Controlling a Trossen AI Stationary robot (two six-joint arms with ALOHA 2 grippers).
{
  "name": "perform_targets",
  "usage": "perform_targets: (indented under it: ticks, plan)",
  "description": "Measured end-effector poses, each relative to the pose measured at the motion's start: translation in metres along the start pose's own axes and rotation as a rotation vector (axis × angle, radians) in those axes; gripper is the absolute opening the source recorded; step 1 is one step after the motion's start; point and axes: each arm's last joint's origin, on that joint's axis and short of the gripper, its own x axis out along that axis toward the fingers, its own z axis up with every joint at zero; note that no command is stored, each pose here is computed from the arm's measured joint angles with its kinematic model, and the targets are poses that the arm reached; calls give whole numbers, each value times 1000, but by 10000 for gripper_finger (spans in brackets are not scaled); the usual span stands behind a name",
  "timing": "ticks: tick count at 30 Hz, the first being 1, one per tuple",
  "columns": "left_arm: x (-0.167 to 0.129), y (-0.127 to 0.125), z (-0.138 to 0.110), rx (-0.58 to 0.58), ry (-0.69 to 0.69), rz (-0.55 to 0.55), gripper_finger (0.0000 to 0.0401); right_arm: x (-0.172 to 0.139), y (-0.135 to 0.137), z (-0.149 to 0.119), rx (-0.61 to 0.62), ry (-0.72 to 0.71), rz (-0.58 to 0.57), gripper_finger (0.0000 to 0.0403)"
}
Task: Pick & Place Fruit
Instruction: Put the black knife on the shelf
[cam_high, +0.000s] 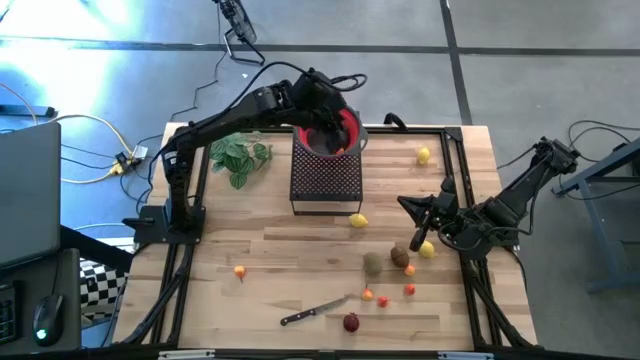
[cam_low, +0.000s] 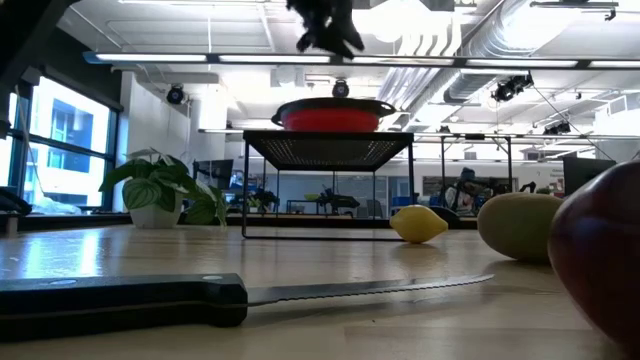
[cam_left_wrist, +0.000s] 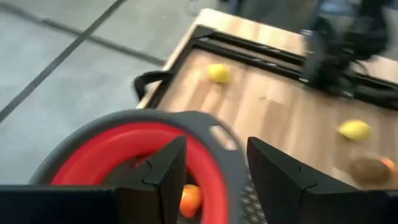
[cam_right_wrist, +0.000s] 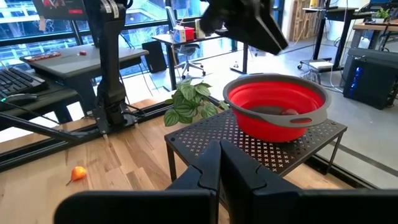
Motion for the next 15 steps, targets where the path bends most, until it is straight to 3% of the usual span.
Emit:
perform_targets:
  ticks: [6,15]
  plan:
    - [-18,-25,2,115,41,-165,161,0,0,0,-1,-1,-1,3]
    - [-31,-50,-21,81,289,-207,161,0,0,0,26,-1,-2,3]
